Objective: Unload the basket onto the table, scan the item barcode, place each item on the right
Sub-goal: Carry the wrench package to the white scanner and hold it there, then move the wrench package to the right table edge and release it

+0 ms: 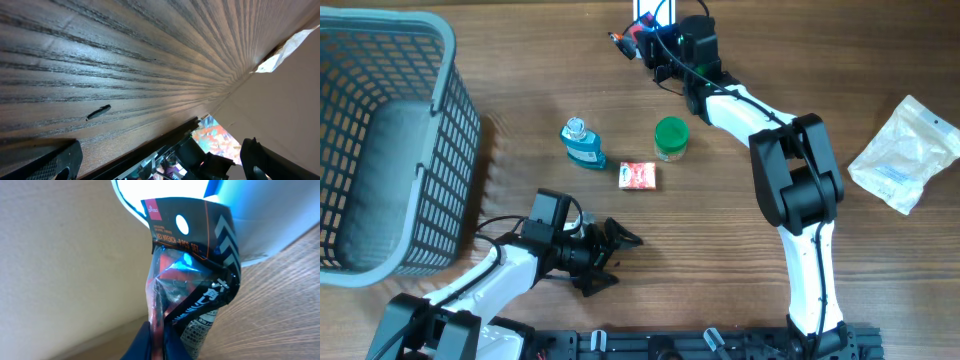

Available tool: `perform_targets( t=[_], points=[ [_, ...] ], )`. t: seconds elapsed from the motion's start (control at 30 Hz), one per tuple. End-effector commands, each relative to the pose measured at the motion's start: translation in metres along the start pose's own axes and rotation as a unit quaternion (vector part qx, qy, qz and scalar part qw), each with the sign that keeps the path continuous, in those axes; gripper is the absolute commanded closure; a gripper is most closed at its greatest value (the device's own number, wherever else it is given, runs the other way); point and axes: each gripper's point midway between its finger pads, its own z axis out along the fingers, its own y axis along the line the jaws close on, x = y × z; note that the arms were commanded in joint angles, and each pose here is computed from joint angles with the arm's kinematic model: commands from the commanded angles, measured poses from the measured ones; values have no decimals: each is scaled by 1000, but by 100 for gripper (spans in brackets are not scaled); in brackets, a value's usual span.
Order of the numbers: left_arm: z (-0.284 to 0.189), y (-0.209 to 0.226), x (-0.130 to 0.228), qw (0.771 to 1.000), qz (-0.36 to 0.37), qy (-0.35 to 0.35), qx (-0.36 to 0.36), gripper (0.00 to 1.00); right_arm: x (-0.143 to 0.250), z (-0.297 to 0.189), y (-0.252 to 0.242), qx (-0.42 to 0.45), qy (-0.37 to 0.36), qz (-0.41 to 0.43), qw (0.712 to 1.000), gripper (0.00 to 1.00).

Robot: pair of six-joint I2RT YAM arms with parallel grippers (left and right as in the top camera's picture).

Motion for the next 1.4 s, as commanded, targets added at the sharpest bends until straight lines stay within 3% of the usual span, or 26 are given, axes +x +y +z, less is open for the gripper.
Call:
perform_targets(
  t=[0.0,0.2,0.33,0.47,0.57,0.67,0.73,0.83,0.93,1.13,1.27,1.37],
  points=[
    [-6,65,-49,980,5,-147,-131,0,5,3,12,-24,18,4,1000,95],
    [-6,65,-49,980,5,-147,-131,0,30,-6,61,-117,81,-41,989,95],
    [-6,65,-49,980,5,-147,-131,0,46,-14,77,-130,112,-85,982,95],
    [-6,68,-47,980,-1,-143,-137,0,48,-41,98,-71,68,-174,980,95],
    [-6,68,-47,980,-1,-143,-137,0,37,-105,139,-11,-26,-238,971,95],
    [-6,68,-47,980,-1,-143,-137,0,28,-195,186,3,-72,-275,959,95],
    [-6,68,-46,980,-1,-143,-137,0,0,-255,192,44,-140,-274,950,95],
    [-6,68,-46,980,-1,-143,-137,0,-62,-346,163,169,-277,-256,911,95],
    [-6,68,-47,980,0,-144,-137,0,-121,-418,111,314,-385,-211,842,95],
    [-6,67,-47,980,2,-144,-134,0,-203,-441,15,448,-431,-162,766,95],
    [-6,69,-45,981,-3,-139,-138,0,-252,-462,-56,513,-416,-97,745,95],
    [-6,69,-45,981,-2,-139,-137,0,-279,-449,-97,517,-356,-90,773,95]
  ],
)
